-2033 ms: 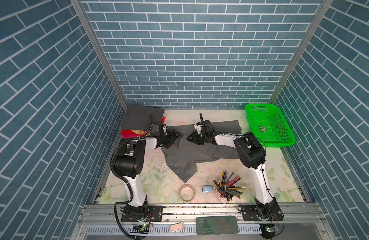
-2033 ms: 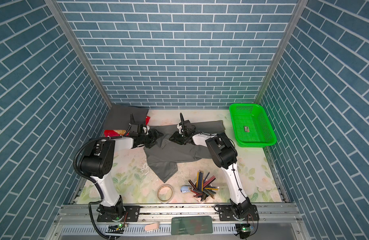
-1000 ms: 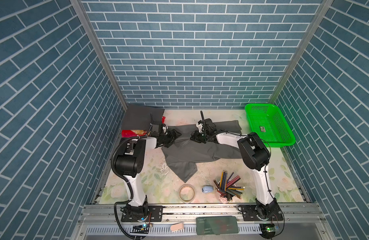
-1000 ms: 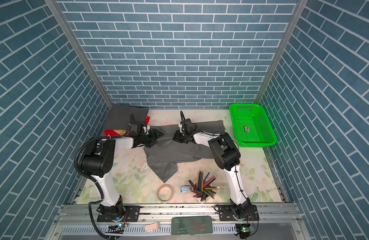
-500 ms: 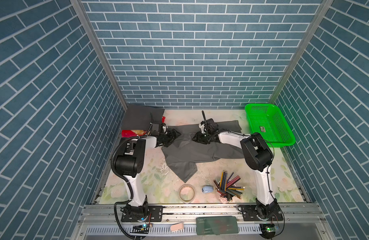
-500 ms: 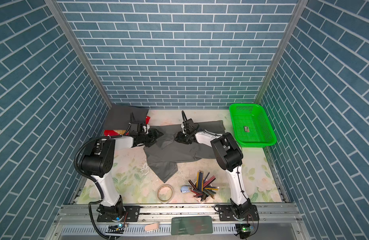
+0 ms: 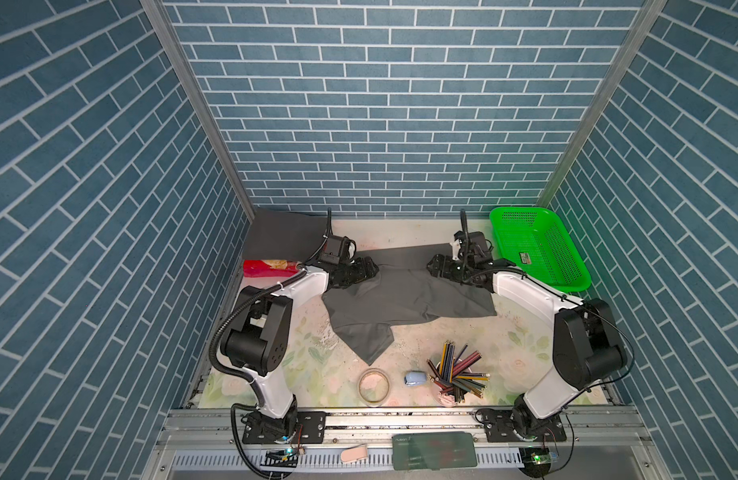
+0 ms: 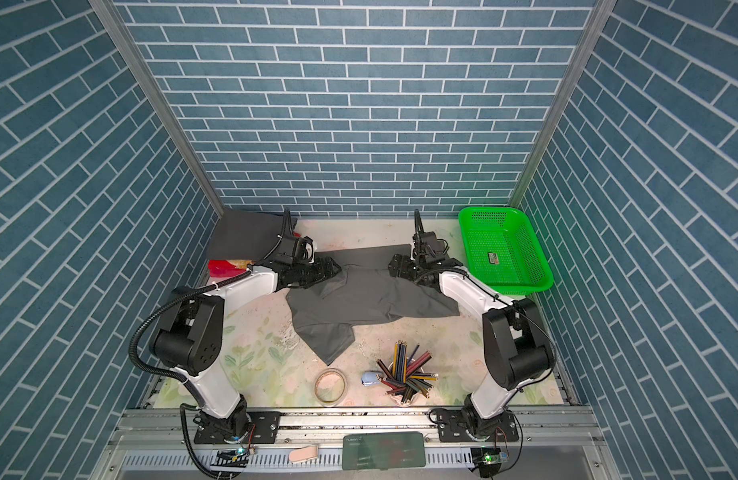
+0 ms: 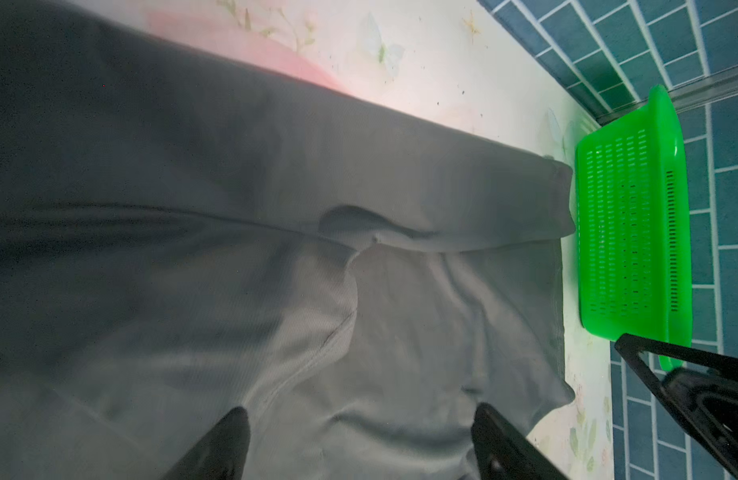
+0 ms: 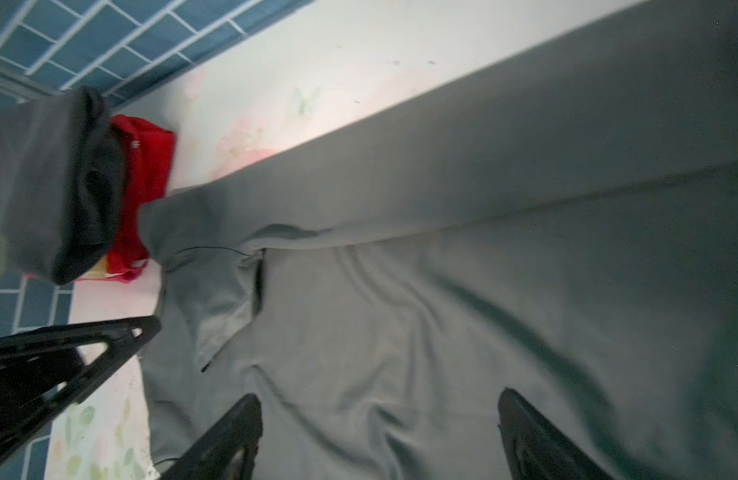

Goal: Fold and stack the t-shirts

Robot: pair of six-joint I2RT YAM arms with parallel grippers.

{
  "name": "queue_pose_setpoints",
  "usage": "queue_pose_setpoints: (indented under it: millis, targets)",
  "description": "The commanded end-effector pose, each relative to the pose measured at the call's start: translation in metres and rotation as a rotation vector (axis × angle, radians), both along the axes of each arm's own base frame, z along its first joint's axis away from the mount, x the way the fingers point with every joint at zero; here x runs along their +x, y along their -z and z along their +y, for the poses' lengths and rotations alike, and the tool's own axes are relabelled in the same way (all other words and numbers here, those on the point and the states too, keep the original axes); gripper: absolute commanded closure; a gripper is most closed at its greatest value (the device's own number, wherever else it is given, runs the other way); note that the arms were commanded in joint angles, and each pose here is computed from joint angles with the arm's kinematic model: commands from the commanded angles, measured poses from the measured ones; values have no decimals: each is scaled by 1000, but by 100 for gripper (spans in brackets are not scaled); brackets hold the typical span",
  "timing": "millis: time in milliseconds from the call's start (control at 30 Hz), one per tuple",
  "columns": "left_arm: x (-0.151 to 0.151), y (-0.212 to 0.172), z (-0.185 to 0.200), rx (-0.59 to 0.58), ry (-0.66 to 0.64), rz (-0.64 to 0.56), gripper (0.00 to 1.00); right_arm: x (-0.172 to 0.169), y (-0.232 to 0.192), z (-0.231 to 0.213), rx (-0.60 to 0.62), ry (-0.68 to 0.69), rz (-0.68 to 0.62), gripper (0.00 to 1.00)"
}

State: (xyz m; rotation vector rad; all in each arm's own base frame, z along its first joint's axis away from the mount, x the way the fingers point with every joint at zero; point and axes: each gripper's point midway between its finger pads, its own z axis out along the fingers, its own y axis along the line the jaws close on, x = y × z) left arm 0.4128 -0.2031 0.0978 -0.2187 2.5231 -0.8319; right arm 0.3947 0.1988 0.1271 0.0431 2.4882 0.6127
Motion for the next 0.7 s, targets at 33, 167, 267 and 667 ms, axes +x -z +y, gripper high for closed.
queue_pose_setpoints:
  millis: [33,167,267,667]
  targets:
    - [-37,28,6,2,-3,111,14,-9,27,-46,-95,55,63,10]
    - [-62,46,1,-36,8,173,14,4,38,-42,-72,18,78,9]
    - [-78,59,3,-69,-4,213,14,19,44,-32,-12,-8,73,9]
    - [-118,95,50,-113,-112,344,14,56,93,-85,-25,103,153,9]
